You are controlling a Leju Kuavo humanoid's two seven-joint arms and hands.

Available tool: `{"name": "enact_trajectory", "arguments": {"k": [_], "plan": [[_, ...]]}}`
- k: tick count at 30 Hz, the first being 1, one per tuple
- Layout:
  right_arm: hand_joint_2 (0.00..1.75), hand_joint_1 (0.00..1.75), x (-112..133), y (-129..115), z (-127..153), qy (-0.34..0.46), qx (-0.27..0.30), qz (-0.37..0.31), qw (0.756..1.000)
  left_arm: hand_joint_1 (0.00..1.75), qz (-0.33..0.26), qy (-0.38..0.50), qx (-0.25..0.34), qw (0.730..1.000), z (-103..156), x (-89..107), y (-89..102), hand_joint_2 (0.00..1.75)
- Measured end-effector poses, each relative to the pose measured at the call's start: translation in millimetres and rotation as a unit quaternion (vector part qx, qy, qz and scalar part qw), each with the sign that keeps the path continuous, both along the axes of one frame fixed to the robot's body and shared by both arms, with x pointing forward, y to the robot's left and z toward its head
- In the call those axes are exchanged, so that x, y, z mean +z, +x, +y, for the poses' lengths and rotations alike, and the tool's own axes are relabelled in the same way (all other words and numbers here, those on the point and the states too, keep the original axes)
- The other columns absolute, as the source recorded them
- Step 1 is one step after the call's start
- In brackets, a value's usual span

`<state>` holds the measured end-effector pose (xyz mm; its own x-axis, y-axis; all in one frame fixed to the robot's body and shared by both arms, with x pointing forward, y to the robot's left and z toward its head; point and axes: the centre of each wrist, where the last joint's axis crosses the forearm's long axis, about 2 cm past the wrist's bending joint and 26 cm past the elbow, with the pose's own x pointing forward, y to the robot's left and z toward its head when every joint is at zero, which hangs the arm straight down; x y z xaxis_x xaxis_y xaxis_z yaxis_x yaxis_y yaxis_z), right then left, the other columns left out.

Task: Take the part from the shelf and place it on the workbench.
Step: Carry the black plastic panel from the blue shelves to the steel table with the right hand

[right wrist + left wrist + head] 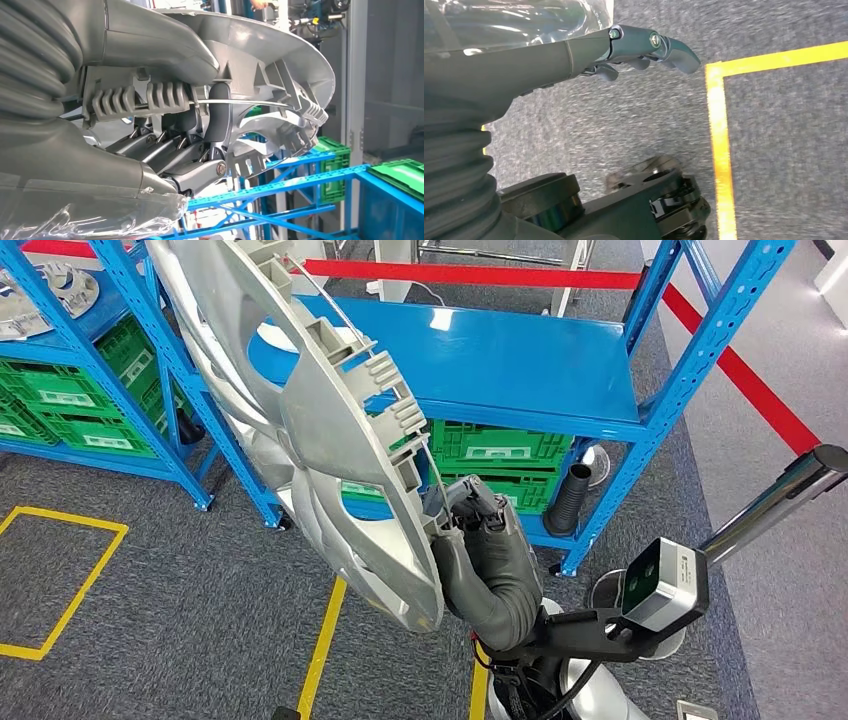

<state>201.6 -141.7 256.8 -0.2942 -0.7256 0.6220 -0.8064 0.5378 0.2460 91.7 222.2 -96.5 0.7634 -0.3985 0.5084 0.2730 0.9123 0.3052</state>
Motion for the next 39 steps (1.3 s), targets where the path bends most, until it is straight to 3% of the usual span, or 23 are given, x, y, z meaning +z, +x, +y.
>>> {"name": "enact_trajectory", "arguments": {"k": [39], "plan": [[1.75,1.75,-6.3,-1.0,-1.5,-0.003,-0.009,0.014,1.000,0.00,0.002,0.001,0.000,1.000,0.8,1.2,5.9,1.75]]}}
